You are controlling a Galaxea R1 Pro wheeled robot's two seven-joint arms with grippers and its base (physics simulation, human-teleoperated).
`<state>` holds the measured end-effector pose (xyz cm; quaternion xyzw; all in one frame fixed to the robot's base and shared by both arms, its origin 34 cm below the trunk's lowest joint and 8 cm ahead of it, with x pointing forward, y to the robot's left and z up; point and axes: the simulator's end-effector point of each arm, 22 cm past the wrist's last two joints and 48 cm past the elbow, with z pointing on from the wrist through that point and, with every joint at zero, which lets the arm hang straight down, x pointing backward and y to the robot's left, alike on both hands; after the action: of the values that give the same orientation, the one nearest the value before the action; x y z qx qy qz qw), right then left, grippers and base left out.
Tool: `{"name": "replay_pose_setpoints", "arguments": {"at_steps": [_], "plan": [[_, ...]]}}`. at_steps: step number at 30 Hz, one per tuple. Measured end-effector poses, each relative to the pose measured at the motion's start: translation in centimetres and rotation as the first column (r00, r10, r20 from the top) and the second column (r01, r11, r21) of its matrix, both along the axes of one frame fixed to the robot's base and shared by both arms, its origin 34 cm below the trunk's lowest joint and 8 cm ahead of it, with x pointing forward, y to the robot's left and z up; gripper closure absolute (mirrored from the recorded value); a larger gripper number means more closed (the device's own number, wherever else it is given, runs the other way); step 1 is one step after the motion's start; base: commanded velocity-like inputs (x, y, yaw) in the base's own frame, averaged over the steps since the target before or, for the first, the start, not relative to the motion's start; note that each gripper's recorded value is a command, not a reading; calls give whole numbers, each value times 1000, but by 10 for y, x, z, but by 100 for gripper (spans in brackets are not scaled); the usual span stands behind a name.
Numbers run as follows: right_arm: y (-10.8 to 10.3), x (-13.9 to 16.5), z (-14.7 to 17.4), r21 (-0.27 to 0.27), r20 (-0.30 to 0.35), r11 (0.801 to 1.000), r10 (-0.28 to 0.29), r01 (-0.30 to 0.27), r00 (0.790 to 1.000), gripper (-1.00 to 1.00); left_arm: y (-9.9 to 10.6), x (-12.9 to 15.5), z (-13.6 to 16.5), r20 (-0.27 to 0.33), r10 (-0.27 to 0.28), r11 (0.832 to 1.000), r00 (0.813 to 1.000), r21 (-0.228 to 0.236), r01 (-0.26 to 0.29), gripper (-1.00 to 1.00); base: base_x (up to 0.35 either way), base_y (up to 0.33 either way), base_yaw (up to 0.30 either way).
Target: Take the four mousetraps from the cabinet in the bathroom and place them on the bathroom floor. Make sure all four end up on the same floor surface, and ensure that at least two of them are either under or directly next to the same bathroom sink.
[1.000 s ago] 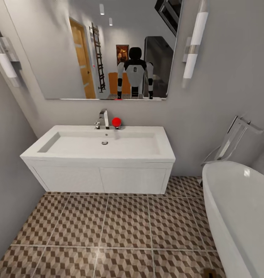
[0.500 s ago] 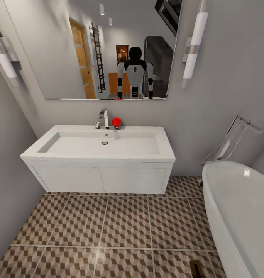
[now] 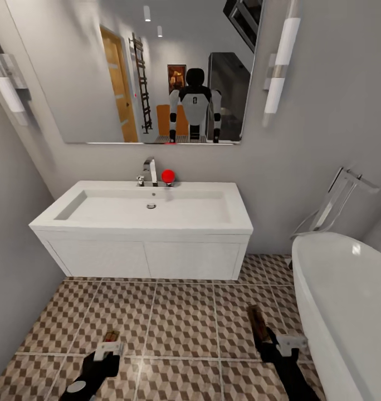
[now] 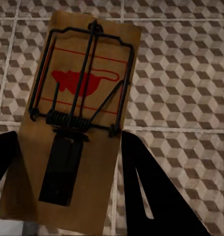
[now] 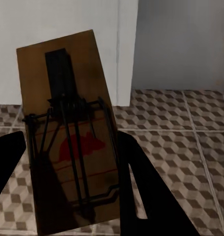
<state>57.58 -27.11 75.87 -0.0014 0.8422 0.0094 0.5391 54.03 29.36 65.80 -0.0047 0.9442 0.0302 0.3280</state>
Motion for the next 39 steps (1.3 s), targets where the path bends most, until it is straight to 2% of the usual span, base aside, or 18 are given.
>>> {"name": "replay_pose_setpoints", "arguments": {"at_steps": [6,9,11,14,16,39], "plan": [[6,26,22,-1,5,1000,8,-8,1000,100,-4,20,12,20,-7,1000,1000,-4,7,100,0,0,0],[8,31,29,2,28,1000,10,-10,1000,100,-3,24,14,60,-11,1000,998,-4,11,100,0,0,0],[9,35,37,6,65,1000,10,-10,998,100,-3,32,22,119,-11,1000,993,-4,12,100,0,0,0],[9,41,54,18,145,1000,4,-6,989,100,-3,54,46,251,-12,1000,968,-4,14,100,0,0,0],[9,41,57,20,160,1000,2,-5,987,100,-3,58,51,277,-12,1000,961,-4,14,100,0,0,0],[11,40,57,0,172,1000,16,-16,985,100,-1,50,43,270,-11,1000,963,-1,12,100,0,0,0]]}}
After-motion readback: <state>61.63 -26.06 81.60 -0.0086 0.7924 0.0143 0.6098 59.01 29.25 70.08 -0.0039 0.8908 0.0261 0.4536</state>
